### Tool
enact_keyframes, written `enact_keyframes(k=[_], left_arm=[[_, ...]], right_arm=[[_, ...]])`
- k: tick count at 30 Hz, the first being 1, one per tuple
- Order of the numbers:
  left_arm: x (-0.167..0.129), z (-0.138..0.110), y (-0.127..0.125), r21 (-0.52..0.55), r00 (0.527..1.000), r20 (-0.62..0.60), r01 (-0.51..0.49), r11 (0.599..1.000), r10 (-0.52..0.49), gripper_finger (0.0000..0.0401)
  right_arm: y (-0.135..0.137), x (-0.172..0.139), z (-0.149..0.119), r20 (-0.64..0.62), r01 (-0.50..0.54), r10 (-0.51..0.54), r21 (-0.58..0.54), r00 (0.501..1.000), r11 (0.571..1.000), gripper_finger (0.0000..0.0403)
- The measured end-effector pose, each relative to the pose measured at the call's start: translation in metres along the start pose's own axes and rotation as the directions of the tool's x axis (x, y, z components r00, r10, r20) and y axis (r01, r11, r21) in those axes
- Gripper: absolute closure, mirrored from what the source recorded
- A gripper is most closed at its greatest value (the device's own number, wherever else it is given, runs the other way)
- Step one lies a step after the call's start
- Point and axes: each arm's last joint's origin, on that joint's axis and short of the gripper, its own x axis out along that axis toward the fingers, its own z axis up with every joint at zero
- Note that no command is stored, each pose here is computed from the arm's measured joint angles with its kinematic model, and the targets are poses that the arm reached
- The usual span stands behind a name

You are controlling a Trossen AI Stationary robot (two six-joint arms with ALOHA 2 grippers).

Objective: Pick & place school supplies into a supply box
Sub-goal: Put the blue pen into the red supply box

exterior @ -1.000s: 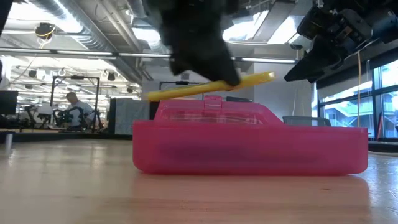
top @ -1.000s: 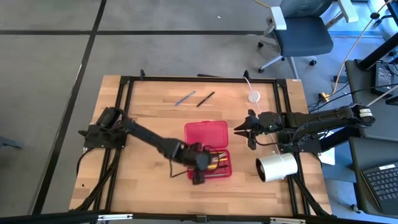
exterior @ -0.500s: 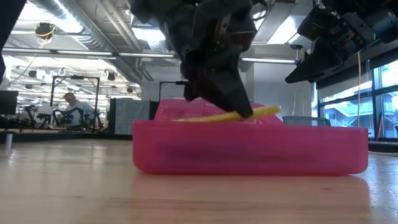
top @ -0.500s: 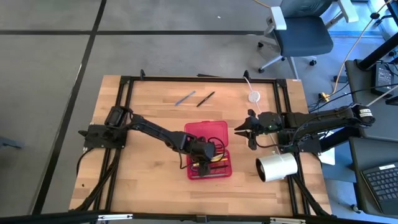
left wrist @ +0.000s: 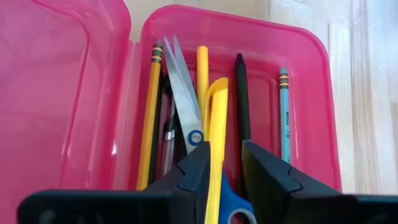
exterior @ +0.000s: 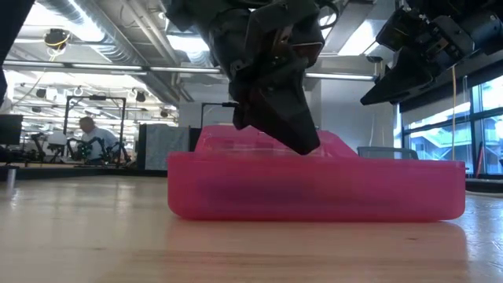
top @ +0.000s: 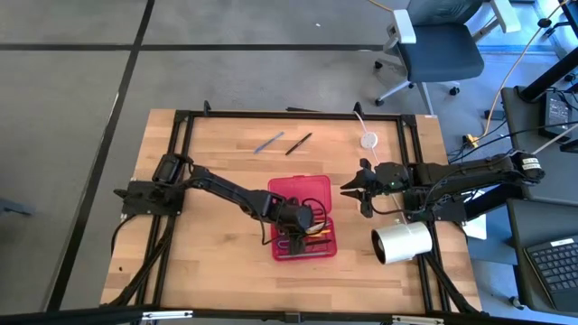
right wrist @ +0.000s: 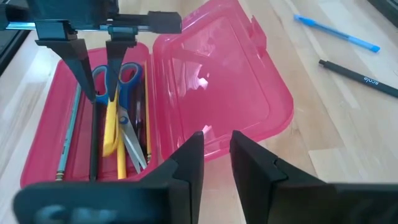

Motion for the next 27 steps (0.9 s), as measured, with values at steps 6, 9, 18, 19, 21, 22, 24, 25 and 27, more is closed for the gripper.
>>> enact_keyframes(k=[6,9,18,19,21,22,24,25,27], left_arm=[[-0.031,0.011,0.005,-0.013,0.997,-0.017,0.069,0.998,-0.07,0.0306],[-0.061,0.02,0.008,0.008,0.999,0.033,0.027,1.0,-0.027,0.0308],[-0.156,0.028,0.032,0.058,0.921,0.238,-0.33,0.942,0.308,0.0311],[-0.162,0.025,0.038,0.043,0.906,0.246,-0.366,0.93,0.345,0.031],[-0.17,0.017,0.055,0.015,0.886,0.231,-0.417,0.909,0.402,0.0308],[-0.172,0.012,0.065,-0.001,0.878,0.217,-0.437,0.9,0.426,0.0308],[-0.174,0.004,0.086,-0.046,0.868,0.191,-0.459,0.887,0.458,0.0309],[-0.175,-0.001,0.098,-0.072,0.865,0.17,-0.468,0.881,0.473,0.031],[-0.173,-0.011,0.122,-0.122,0.862,0.122,-0.48,0.869,0.493,0.0312]], right_arm=[[0.001,-0.002,0.005,0.002,0.0,0.0,0.003,1.0,1.0,0.0319],[0.002,-0.009,0.021,-0.007,0.001,-0.001,0.013,1.0,1.0,0.0319],[0.0,-0.037,0.068,-0.016,0.025,-0.026,-0.062,1.0,0.998,0.0319],[-0.001,-0.038,0.069,-0.012,0.032,-0.032,-0.057,0.999,0.998,0.0319],[-0.004,-0.038,0.067,-0.028,0.046,-0.047,-0.05,0.998,0.998,0.0319],[-0.005,-0.037,0.066,-0.041,0.052,-0.054,-0.047,0.998,0.998,0.0319],[-0.009,-0.036,0.063,-0.064,0.066,-0.069,-0.04,0.996,0.997,0.0319],[-0.01,-0.035,0.06,-0.083,0.074,-0.077,-0.037,0.994,0.997,0.0319],[-0.013,-0.036,0.059,-0.099,0.089,-0.091,-0.029,0.991,0.996,0.0319]])
